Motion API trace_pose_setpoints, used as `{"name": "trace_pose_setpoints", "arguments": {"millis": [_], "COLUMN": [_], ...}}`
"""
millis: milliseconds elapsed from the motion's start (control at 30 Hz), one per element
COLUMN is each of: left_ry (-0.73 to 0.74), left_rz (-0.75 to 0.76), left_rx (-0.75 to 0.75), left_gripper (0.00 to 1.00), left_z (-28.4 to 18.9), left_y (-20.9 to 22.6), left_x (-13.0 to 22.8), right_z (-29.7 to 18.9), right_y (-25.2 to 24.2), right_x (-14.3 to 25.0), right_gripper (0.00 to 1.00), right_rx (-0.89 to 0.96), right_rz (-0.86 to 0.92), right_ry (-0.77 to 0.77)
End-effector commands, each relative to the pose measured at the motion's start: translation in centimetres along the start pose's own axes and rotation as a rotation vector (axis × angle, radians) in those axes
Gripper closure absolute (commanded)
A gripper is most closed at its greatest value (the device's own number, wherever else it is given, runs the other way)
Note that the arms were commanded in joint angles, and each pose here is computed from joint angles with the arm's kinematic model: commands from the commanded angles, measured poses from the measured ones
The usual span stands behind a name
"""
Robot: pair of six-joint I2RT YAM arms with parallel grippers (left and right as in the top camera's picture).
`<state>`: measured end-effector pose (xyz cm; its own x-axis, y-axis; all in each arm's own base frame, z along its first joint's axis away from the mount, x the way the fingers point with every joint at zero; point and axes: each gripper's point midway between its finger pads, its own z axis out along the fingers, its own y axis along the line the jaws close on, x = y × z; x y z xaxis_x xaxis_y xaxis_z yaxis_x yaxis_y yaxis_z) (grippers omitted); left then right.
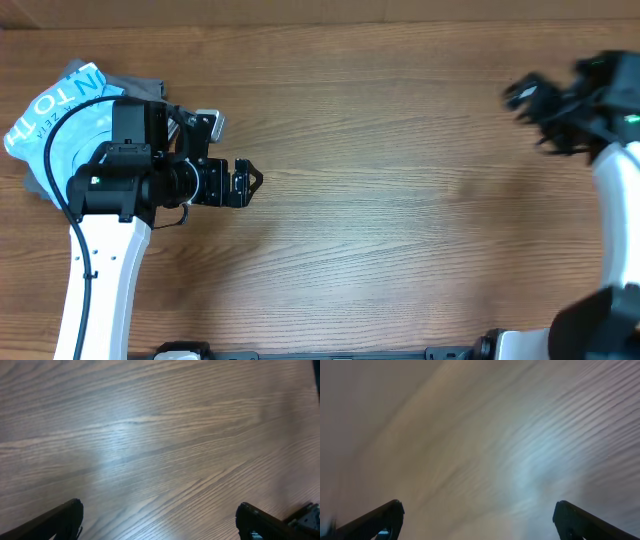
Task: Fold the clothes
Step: 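Reach the right gripper to the black T-shirt at right edge and grasp it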
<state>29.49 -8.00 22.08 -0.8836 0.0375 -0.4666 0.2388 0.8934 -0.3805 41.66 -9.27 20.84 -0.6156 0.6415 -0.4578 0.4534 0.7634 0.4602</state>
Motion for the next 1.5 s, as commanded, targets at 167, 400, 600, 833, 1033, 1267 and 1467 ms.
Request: {"name": "trace_pose_setpoints", "arguments": {"millis": [167, 400, 600, 833, 1033, 1267, 1467], "left_ry": [-0.054, -0.058, -0.064, -0.063, -0.064, -0.062, -0.049], "left_rz": [-0.004, -0.019, -0.032, -0.082, -0.082, -0.083, -0.089], "left_rx": [0.044, 0.044, 0.044, 0.046, 0.046, 0.046, 0.052], "left_gripper": [0.0, 0.0, 0.0, 0.0, 0.0, 0.0, 0.0], "left_z": [-0.8, -0.8, -0.8, -0.8, -0.8, -0.8, -1.0], "left_y": [-1.3, -1.3, -1.3, -1.3, -1.3, -1.3, -1.5], "left_x": [-1.5, -1.6, -1.7, -1.7, -1.7, -1.7, -1.4], "right_z": [-0.9, 0.8, 4.2, 7.0, 6.8, 4.0, 3.9], "right_y": [-14.3, -25.0, -30.2, -32.2, -30.5, -19.1, -7.2], "right_x": [-9.1, -10.1, -8.2, -6.6, -6.5, -9.8, -7.3], "right_gripper": [0.01, 0.06, 0.05, 0.12, 0.83, 0.96, 0.96], "right_rx": [0.255, 0.376, 0.431, 0.441, 0.37, 0.007, -0.127], "right_rz": [0.278, 0.417, 0.477, 0.451, 0.463, 0.332, 0.168], "right_ry": [-0.27, -0.306, -0.246, -0.186, -0.158, -0.188, -0.092]}}
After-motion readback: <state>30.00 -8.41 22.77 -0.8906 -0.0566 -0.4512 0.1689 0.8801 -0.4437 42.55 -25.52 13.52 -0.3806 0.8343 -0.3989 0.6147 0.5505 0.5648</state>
